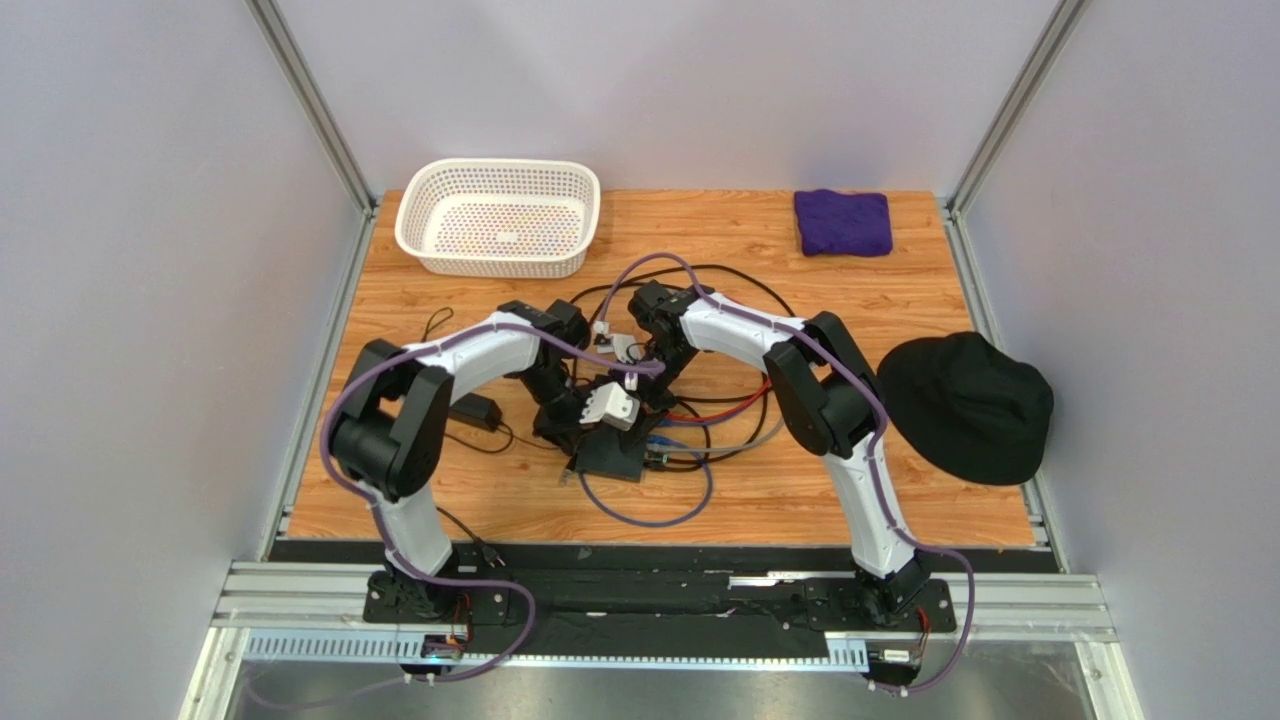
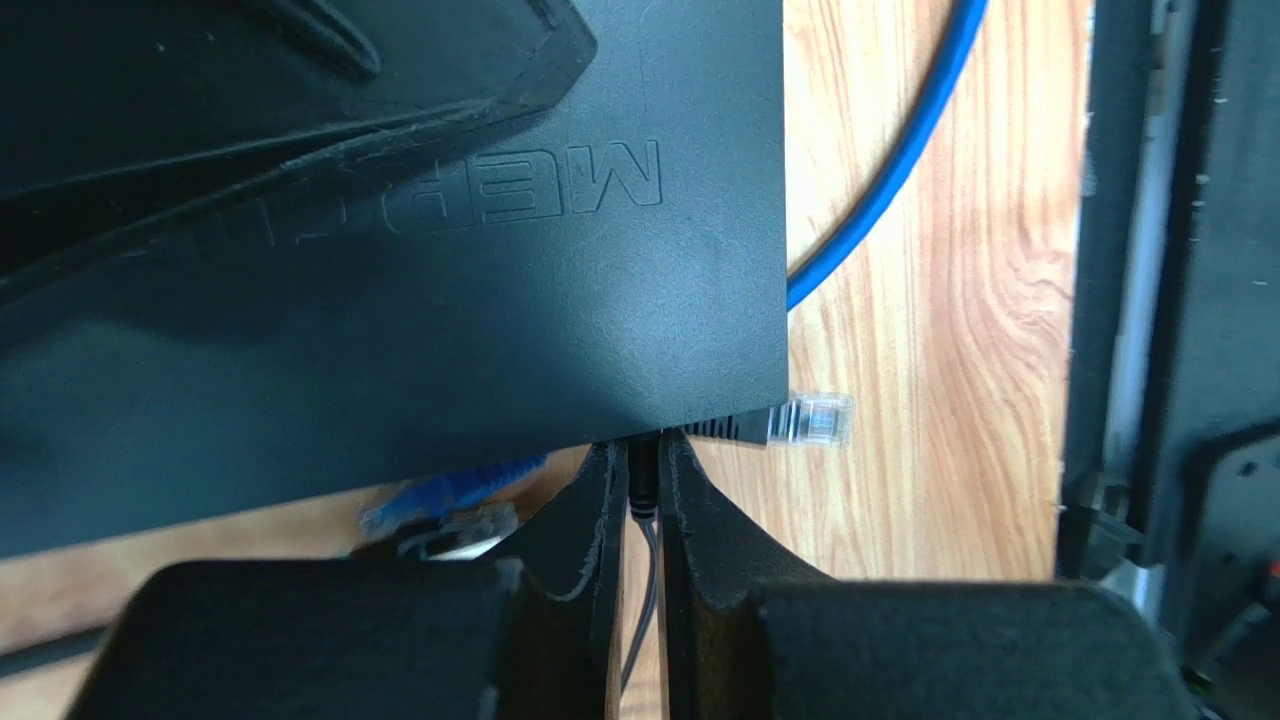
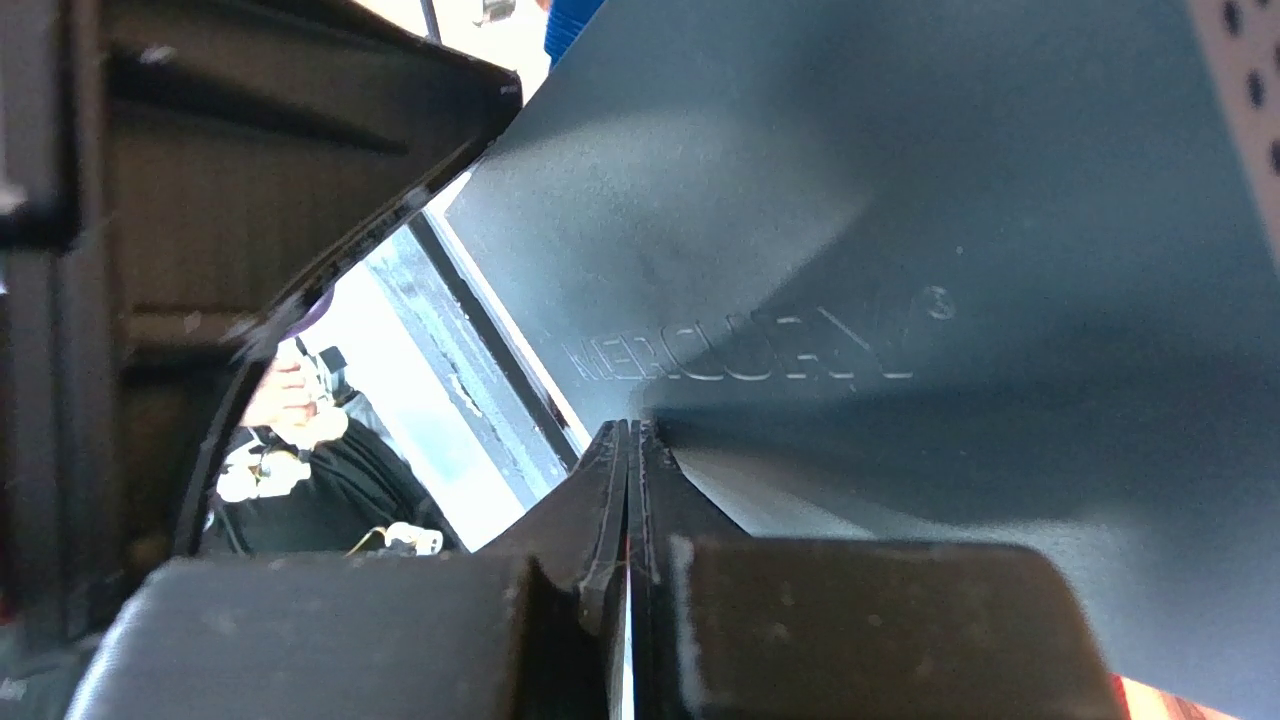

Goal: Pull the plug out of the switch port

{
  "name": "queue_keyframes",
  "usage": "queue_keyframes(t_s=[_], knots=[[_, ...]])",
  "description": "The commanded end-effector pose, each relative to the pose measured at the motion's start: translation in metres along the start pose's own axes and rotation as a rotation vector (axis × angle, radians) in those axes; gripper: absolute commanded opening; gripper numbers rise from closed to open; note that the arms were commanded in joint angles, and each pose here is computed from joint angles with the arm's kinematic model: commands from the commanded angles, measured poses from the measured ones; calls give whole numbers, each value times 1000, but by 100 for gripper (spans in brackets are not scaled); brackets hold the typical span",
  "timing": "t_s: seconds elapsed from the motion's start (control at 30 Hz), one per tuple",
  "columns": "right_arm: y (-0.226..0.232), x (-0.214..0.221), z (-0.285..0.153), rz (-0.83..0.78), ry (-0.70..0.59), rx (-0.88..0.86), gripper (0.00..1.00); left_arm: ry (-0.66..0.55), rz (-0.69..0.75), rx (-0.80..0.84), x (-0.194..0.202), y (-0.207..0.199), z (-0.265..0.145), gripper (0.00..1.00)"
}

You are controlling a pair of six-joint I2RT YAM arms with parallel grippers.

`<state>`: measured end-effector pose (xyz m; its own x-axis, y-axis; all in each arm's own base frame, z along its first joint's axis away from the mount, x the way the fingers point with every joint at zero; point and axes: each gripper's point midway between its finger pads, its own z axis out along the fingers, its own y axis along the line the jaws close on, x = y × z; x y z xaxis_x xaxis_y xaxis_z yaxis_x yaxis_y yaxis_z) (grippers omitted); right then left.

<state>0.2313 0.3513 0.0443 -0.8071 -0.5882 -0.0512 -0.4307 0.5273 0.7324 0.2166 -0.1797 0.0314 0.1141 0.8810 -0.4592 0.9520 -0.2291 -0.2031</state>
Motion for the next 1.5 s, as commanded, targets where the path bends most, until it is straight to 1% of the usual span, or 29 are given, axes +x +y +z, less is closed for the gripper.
queue_keyframes(t_s=[0.0, 0.03, 0.1, 0.13, 0.2, 0.3, 0.33, 0.37, 0.43, 0.5, 0.57, 0.6, 0.63, 0.8, 0.93, 1.03, 1.07, 1.17, 1.23, 1.3, 1.33, 1.4, 1.47], knots=[[-73, 7, 19, -5, 47, 256, 0, -93, -60, 186, -17, -40, -6, 0], [-73, 8, 19, -3, 46, 262, 0, -79, -45, 162, -8, -42, 3, 0], [-77, 8, 18, 0, 48, 282, 0, -61, -26, 88, -2, -39, 1, 0], [-79, 9, 18, 4, 47, 285, 0, -31, -27, 53, 7, -36, 6, 0], [-83, 9, 19, 10, 52, 301, 0, -14, -44, -17, 12, -32, 4, 0], [-83, 8, 19, 14, 54, 302, 0, 35, -80, -138, 24, -17, 4, 0], [-83, 8, 18, 13, 52, 302, 0, 66, -93, -209, 29, -3, 0, 0], [-83, 8, 19, 12, 54, 302, 0, 75, -119, -224, 30, -1, -2, 0], [-84, 9, 19, 15, 55, 303, 0, 83, -122, -214, 31, -2, -2, 0], [-84, 10, 19, 16, 57, 303, 0, 89, -95, -205, 33, -5, -2, 0], [-84, 9, 19, 9, 50, 307, 0, 202, -69, -252, 49, -1, -2, 0], [-84, 10, 18, 9, 46, 307, 0, 261, -76, -316, 58, 9, -9, 0], [-83, 9, 19, -3, 35, 305, 0, 266, -99, -335, 60, 9, -10, 0], [-86, 8, 19, -15, 26, 309, 0, 241, -112, -367, 63, 2, -8, 0], [-87, 10, 20, -11, 37, 312, 0, 227, -151, -394, 66, 1, -12, 0], [-87, 8, 19, -15, 34, 311, 0, 221, -166, -392, 68, 0, -13, 0], [-86, 8, 19, -18, 35, 309, 0, 205, -175, -362, 66, -6, -11, 0], [-82, 6, 16, -38, 24, 301, 0, 124, -186, -362, 47, -5, -27, 0], [-76, 2, 12, -66, 5, 290, 0, 77, -190, -392, 37, -4, -45, 0], [-63, -7, 1, -103, -44, 277, 0, 15, -199, -433, 22, 1, -71, 0], [-56, -9, -3, -116, -61, 254, 0, 7, -227, -462, 23, 4, -82, 0], [-40, -19, -25, -154, -131, 245, 0, 6, -263, -511, 24, 11, -105, 0], [-30, -26, -45, -203, -186, 249, 0, 34, -330, -552, 44, 15, -122, 0]])
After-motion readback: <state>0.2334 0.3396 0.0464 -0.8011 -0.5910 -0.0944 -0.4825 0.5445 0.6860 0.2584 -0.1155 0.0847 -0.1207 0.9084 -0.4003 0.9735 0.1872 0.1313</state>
